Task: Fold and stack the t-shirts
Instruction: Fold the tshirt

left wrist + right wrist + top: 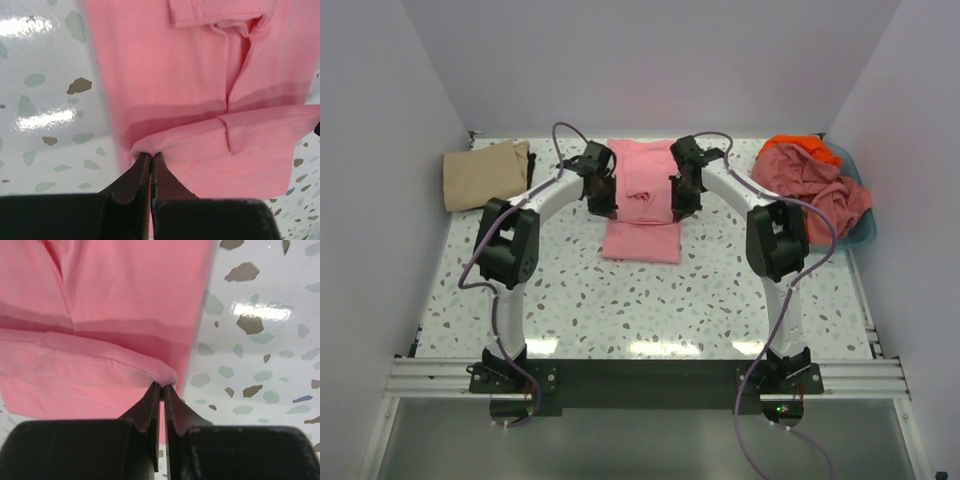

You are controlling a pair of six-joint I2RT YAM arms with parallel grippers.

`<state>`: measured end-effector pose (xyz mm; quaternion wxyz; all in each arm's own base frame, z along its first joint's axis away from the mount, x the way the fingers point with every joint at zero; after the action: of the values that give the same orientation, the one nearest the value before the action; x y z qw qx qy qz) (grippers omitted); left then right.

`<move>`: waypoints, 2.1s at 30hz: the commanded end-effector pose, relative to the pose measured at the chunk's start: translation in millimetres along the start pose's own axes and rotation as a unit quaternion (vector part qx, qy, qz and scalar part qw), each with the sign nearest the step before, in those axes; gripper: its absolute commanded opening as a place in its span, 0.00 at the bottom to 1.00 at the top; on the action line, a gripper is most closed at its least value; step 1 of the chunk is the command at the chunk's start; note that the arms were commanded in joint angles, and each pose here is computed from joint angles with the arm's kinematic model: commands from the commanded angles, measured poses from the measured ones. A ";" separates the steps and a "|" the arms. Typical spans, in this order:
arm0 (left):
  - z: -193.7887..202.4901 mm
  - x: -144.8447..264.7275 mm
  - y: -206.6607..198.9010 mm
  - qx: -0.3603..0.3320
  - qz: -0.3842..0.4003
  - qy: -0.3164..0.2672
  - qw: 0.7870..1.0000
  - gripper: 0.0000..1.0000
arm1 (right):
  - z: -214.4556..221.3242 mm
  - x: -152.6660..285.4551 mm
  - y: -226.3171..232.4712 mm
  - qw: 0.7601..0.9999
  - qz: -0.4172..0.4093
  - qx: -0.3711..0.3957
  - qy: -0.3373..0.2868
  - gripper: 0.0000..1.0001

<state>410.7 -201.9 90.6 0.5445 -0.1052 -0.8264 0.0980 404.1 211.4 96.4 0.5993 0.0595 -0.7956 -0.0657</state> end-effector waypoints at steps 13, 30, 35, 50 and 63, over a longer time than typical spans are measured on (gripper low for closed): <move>-43.7 -6.8 3.9 0.006 0.020 -0.034 0.999 0.00 | -36.5 -2.0 -1.4 1.000 -0.013 -0.009 -0.015 0.00; -87.1 25.6 16.3 0.022 -0.018 -0.096 0.995 0.80 | -85.2 23.6 5.7 0.995 -0.030 -0.020 -0.088 0.64; -87.7 66.0 0.9 0.009 0.017 -0.157 0.987 0.88 | -91.5 61.0 14.1 0.990 -0.056 -0.013 -0.131 0.73; 23.9 52.8 17.7 0.001 0.002 -0.091 0.996 0.90 | 5.9 62.7 -3.6 0.996 -0.077 -0.015 -0.040 0.72; 59.9 49.2 30.1 0.009 0.001 -0.070 0.997 0.73 | 62.4 34.6 7.0 0.997 -0.078 -0.015 0.003 0.68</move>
<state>331.7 -159.6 93.6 0.5135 -0.0890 -0.8480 0.0970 329.0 201.8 96.3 0.6277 0.0909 -0.7661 -0.1037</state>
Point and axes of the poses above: each gripper's point midway between its finger pads, its own x axis back along the fingers, its own y axis along the line the jaws close on, z = x × y, the point moved 4 cm from there along x, back along the fingers
